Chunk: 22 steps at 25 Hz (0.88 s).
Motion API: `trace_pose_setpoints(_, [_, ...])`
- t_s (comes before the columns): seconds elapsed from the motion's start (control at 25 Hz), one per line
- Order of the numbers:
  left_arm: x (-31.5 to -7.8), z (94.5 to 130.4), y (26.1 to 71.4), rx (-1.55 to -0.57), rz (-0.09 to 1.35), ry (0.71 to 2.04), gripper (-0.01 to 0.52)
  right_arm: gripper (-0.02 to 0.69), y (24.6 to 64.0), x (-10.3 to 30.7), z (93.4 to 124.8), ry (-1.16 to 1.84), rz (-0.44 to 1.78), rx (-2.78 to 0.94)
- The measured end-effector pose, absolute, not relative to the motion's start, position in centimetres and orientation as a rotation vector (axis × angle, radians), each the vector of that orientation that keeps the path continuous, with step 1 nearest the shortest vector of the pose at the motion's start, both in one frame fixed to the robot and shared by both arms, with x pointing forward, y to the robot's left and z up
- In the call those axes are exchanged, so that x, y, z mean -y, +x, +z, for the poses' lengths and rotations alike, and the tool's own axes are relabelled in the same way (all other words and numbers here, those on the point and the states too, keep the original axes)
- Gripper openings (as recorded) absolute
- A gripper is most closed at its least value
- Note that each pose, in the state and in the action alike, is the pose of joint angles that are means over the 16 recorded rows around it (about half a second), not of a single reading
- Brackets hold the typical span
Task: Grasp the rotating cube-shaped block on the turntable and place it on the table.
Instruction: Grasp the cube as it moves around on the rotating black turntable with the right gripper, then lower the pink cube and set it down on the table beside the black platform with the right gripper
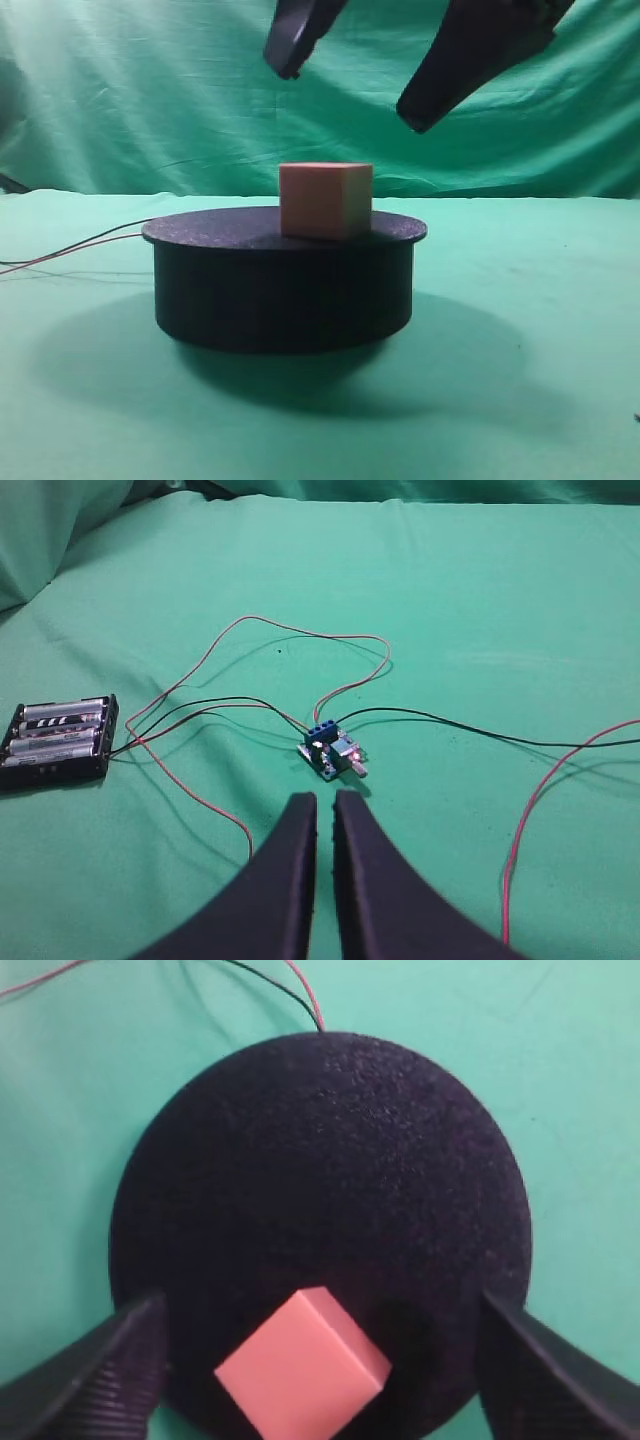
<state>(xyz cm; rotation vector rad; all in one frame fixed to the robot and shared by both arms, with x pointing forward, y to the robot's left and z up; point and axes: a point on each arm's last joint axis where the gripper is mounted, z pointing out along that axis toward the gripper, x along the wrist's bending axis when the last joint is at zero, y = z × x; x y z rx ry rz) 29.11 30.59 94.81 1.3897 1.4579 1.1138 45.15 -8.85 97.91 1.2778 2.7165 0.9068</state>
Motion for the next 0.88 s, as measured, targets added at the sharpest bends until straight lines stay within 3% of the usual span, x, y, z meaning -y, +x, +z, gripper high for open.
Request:
trace_pose_setpoints(0.2, [-30.6, 94.8, 29.1, -1.458, 1.114, 1.390, 0.000, 0.403, 45.4, 8.8, 97.5, 1.290, 0.887, -2.709])
trace_pose_setpoints(0.48, [-30.6, 94.8, 29.1, -1.458, 1.114, 1.390, 0.000, 0.272, 45.4, 10.6, 99.9, 1.313, 0.886, -2.611])
trace_pose_setpoints(0.68, [-30.6, 94.8, 29.1, -1.458, 1.114, 1.390, 0.000, 0.258, 45.3, 13.5, 101.0, 1.379, 0.830, -2.485])
trace_pose_setpoints(0.88, [-30.6, 94.8, 29.1, -1.458, 1.114, 1.390, 0.000, 0.252, 45.5, 15.9, 100.2, 1.453, 0.772, -2.364])
